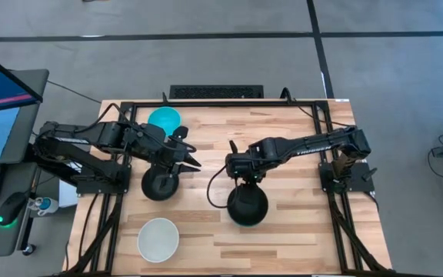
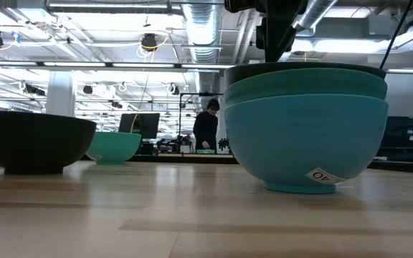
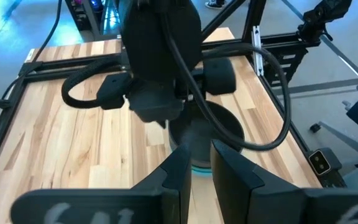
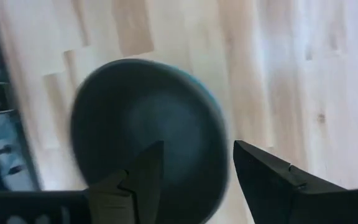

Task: Nest bowls inside each other
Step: Stack the bottom black bowl on top of the green bowl, then stack the light blue bowl on top of the black bowl

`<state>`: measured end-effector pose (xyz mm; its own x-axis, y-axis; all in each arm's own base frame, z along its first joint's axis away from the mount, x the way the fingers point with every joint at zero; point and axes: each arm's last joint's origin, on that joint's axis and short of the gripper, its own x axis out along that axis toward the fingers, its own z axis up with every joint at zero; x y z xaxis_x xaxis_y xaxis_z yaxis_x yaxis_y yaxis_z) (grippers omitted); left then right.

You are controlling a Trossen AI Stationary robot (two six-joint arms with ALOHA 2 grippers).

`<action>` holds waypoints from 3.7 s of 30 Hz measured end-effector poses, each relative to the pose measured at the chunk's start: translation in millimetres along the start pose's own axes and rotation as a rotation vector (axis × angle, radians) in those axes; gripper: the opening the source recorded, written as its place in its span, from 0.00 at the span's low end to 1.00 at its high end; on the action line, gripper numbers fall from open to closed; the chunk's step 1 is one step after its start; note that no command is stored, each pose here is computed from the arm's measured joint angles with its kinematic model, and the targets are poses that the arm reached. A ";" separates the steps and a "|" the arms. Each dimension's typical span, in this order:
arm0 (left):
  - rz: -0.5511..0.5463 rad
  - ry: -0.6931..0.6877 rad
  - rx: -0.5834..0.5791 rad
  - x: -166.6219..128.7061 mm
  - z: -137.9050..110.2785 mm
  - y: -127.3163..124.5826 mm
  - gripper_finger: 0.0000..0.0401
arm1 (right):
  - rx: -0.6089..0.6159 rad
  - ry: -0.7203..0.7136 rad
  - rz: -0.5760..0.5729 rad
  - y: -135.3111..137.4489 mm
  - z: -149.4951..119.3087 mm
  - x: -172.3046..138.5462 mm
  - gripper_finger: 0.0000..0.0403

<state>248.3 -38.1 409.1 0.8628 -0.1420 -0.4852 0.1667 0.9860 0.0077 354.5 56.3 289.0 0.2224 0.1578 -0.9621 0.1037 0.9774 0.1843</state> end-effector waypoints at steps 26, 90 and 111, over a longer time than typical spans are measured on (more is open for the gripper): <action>0.000 0.010 0.005 0.1 -1.0 0.0 0.13 | 0.023 0.123 -0.082 -19.6 3.7 22.3 0.54; 0.357 0.170 -0.114 -64.3 -30.3 8.7 0.13 | -0.111 -0.386 -0.157 -10.4 35.7 -92.2 0.49; 0.790 0.118 -0.341 -86.4 -161.1 33.9 0.13 | -0.100 -0.482 -0.123 -4.8 4.5 -135.9 0.43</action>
<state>102.4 21.8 310.5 0.6074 0.5865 -0.5359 -0.6288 0.7672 0.1269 328.2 29.5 419.7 0.6387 -0.0186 -0.7692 0.0686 0.9971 0.0328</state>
